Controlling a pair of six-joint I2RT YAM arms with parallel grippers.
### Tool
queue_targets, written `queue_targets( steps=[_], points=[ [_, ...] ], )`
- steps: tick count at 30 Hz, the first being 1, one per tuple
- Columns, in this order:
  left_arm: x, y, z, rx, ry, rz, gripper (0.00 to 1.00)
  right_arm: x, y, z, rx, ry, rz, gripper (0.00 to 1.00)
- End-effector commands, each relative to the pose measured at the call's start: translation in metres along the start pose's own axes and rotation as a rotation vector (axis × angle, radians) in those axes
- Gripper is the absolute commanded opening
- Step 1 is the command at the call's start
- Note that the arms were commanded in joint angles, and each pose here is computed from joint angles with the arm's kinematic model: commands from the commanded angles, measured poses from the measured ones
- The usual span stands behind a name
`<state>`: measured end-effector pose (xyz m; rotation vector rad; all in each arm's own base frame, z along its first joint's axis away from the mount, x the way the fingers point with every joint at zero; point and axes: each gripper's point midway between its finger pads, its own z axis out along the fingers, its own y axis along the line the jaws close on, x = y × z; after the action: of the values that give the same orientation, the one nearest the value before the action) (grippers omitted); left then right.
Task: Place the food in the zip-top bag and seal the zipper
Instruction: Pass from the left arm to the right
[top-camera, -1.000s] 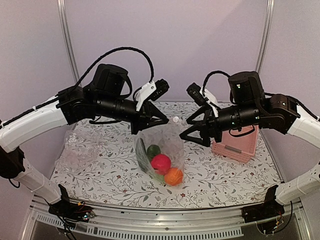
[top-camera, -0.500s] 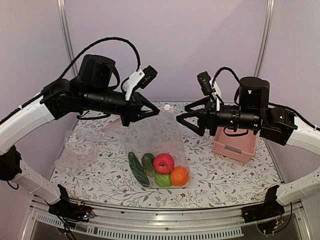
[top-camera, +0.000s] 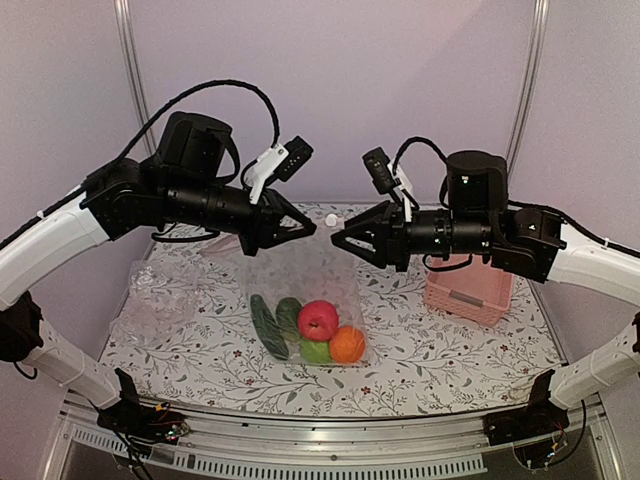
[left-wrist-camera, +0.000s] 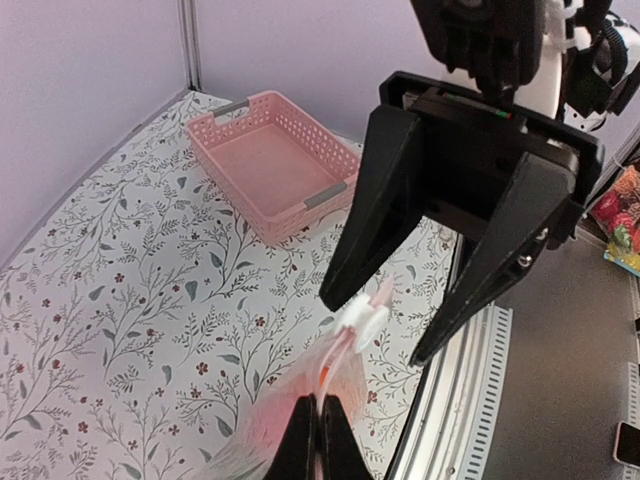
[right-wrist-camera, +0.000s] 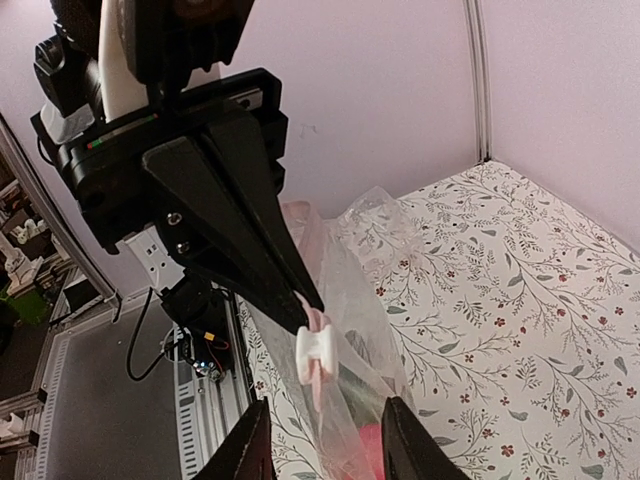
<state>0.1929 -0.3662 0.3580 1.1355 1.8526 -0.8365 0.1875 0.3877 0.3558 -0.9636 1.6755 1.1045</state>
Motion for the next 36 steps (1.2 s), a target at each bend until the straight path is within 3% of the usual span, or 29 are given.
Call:
queue_targets(
  steps=[1, 6, 10, 11, 13, 14, 18, 27, 36],
  points=[
    [-0.004, -0.008, -0.006, 0.021, -0.023, -0.003, 0.00, -0.012, 0.006, 0.005, -0.023, -0.022, -0.005, 0.32],
    [-0.005, -0.008, -0.007, 0.023, -0.029, -0.005, 0.00, -0.009, 0.005, 0.009, -0.028, -0.011, -0.003, 0.19],
    [-0.004, -0.010, -0.005, 0.034, -0.028, -0.007, 0.00, -0.008, 0.006, 0.010, -0.030, -0.009, -0.005, 0.02],
    [-0.004, -0.012, -0.006, 0.044, -0.028, -0.006, 0.07, -0.008, 0.006, 0.010, -0.032, -0.009, -0.004, 0.00],
    [-0.005, -0.014, -0.006, 0.059, -0.032, -0.008, 0.38, -0.008, 0.008, 0.009, -0.043, -0.011, -0.008, 0.00],
    [-0.007, -0.014, -0.008, 0.060, -0.039, -0.012, 0.47, -0.008, 0.009, 0.008, -0.050, -0.010, -0.011, 0.00],
    [-0.019, -0.015, -0.017, 0.114, -0.091, -0.048, 0.64, -0.005, 0.021, 0.006, -0.114, 0.001, -0.025, 0.00],
    [-0.019, -0.034, -0.013, 0.299, -0.071, -0.062, 0.66, 0.002, 0.025, 0.010, -0.148, 0.029, -0.013, 0.00],
    [-0.013, -0.032, 0.002, 0.313, -0.037, -0.045, 0.64, 0.001, 0.028, 0.008, -0.162, 0.034, -0.011, 0.00]
  ],
)
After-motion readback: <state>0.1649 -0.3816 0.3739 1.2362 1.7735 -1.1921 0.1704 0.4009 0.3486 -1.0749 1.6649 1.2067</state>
